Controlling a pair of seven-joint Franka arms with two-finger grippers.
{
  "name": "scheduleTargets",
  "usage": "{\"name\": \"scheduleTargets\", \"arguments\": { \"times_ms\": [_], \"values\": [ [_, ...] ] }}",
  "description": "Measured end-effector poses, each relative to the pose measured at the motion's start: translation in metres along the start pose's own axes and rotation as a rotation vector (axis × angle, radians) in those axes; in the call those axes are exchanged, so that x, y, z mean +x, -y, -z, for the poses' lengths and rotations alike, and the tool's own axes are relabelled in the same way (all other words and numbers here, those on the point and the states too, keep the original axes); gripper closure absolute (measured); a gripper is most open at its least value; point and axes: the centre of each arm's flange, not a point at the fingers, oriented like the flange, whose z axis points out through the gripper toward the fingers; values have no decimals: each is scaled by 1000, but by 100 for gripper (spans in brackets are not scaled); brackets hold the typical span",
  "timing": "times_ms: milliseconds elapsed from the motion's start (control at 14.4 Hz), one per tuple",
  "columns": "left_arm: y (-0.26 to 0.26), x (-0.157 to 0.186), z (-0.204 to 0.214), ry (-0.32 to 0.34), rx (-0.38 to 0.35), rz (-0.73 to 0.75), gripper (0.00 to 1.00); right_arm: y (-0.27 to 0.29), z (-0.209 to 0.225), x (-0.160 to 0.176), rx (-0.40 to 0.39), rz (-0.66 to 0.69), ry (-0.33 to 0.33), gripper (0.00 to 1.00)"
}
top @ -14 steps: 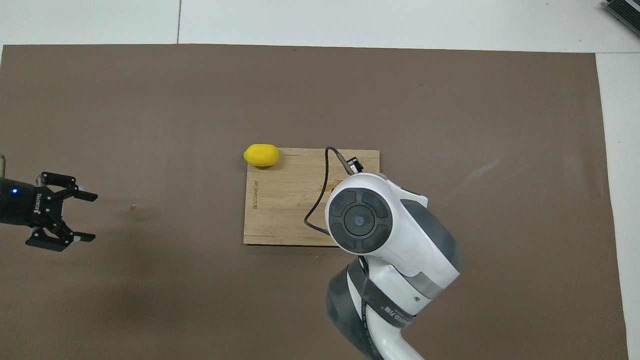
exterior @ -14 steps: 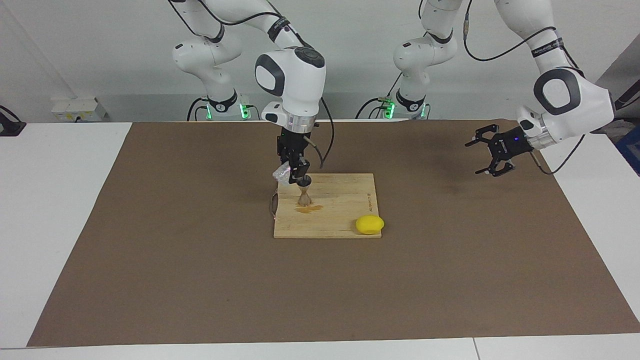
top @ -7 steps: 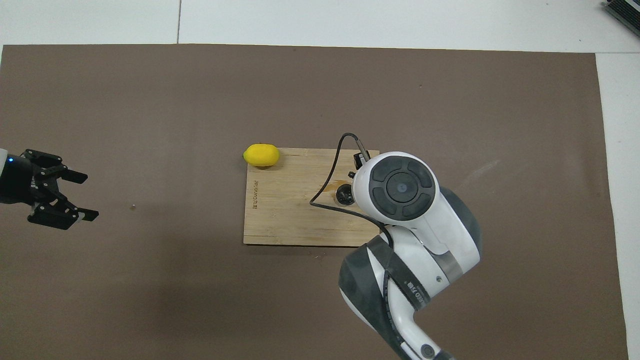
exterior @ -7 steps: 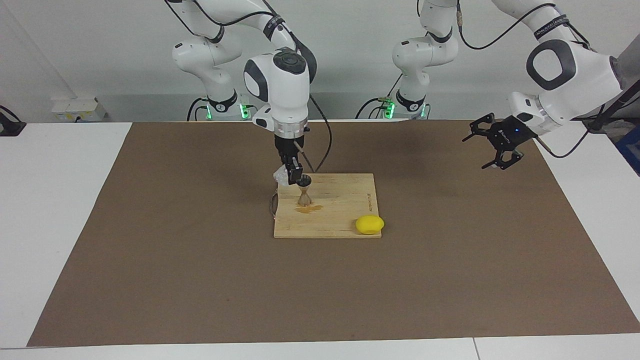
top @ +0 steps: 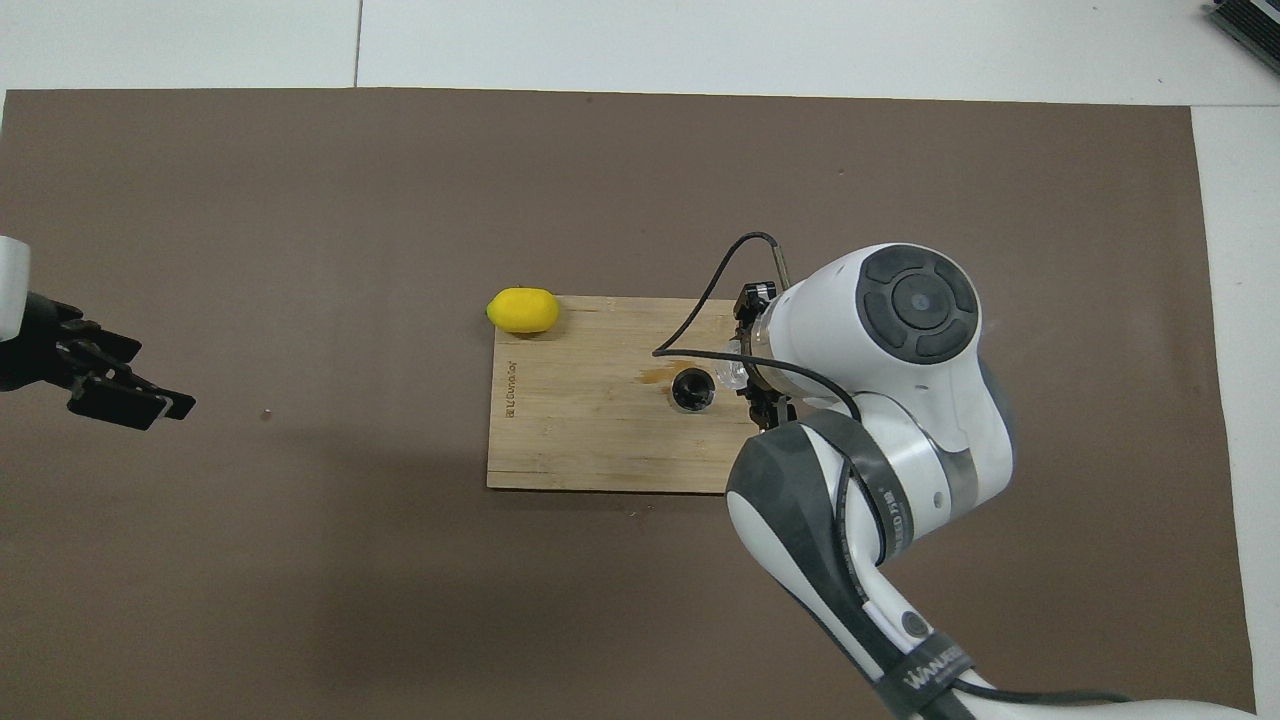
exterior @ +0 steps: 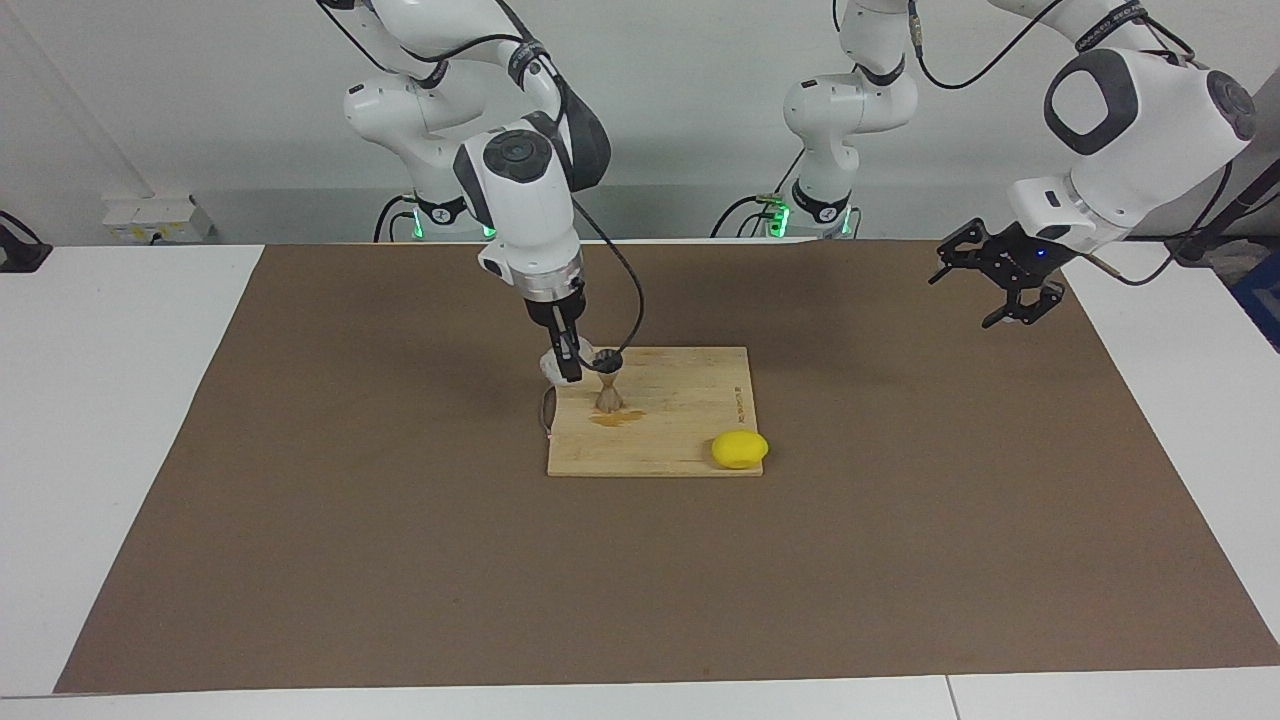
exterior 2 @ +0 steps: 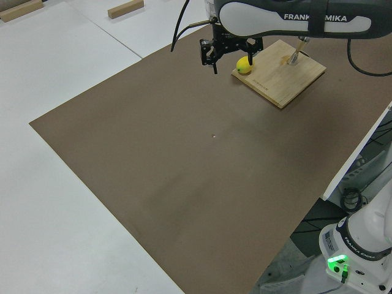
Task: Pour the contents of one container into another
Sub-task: 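Carry the glass back to its starting spot with the right gripper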
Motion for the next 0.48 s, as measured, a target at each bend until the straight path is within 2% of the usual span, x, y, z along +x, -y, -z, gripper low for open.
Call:
{"name": "scheduleTargets", "arguments": {
  "times_ms": [208, 485],
  "values": [
    [-23, 8, 8, 64, 59, 119, 0, 4, -10, 32, -37, -50, 86, 49],
    [-50, 19, 26, 111, 101, 244, 0, 8, -28, 120, -68, -116, 243, 49]
  ]
}}
